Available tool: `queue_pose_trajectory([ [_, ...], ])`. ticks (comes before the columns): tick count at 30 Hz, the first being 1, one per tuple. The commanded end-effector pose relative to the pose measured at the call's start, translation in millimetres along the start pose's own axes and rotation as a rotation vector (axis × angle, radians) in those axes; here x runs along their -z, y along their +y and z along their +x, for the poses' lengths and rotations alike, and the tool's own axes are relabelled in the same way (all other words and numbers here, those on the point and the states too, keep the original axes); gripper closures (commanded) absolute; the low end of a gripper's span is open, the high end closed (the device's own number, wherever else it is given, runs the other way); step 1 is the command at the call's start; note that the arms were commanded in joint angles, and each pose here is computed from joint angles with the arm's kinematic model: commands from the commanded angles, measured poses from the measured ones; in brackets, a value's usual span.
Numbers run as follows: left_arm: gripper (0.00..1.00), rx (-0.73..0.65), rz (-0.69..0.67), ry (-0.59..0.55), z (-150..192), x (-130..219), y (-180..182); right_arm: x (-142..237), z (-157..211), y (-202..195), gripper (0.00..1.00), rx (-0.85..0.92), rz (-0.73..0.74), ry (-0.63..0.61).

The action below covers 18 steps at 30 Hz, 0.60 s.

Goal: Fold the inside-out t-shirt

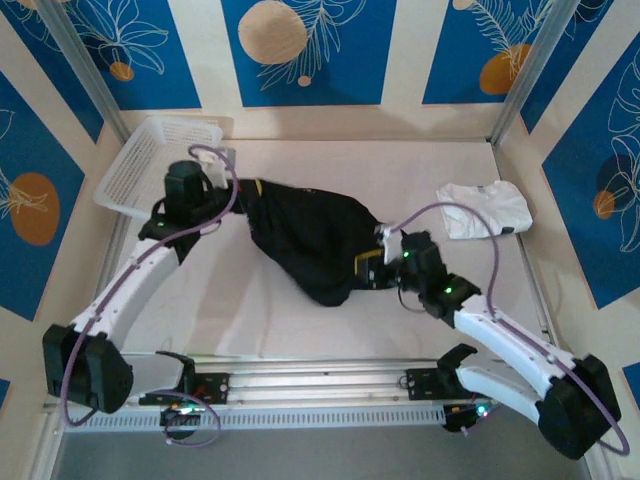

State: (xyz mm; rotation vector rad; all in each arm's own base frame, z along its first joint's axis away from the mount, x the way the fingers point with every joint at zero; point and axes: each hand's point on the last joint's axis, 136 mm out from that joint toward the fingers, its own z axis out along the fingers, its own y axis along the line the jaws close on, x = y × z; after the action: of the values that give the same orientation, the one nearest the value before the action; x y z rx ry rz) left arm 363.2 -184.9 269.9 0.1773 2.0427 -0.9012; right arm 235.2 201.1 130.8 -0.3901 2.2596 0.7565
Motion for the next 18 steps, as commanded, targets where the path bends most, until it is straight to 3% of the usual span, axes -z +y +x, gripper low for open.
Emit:
queue_pose_trajectory([
  [1,1.0,-0.009,0.13,0.02,9.2,4.5,-21.1,0.7,-13.0,9.3,0.61,0.012,0.009,-0.05],
  [6,1.0,0.0,0.099,0.048,31.8,9.9,-11.1,-4.9,-25.4,3.8,0.47,0.066,0.075,-0.043],
  [18,1.0,0.006,0.054,0.044,37.2,18.3,-5.7,-106.0,-43.8,13.6,0.4,0.047,0.039,0.093],
])
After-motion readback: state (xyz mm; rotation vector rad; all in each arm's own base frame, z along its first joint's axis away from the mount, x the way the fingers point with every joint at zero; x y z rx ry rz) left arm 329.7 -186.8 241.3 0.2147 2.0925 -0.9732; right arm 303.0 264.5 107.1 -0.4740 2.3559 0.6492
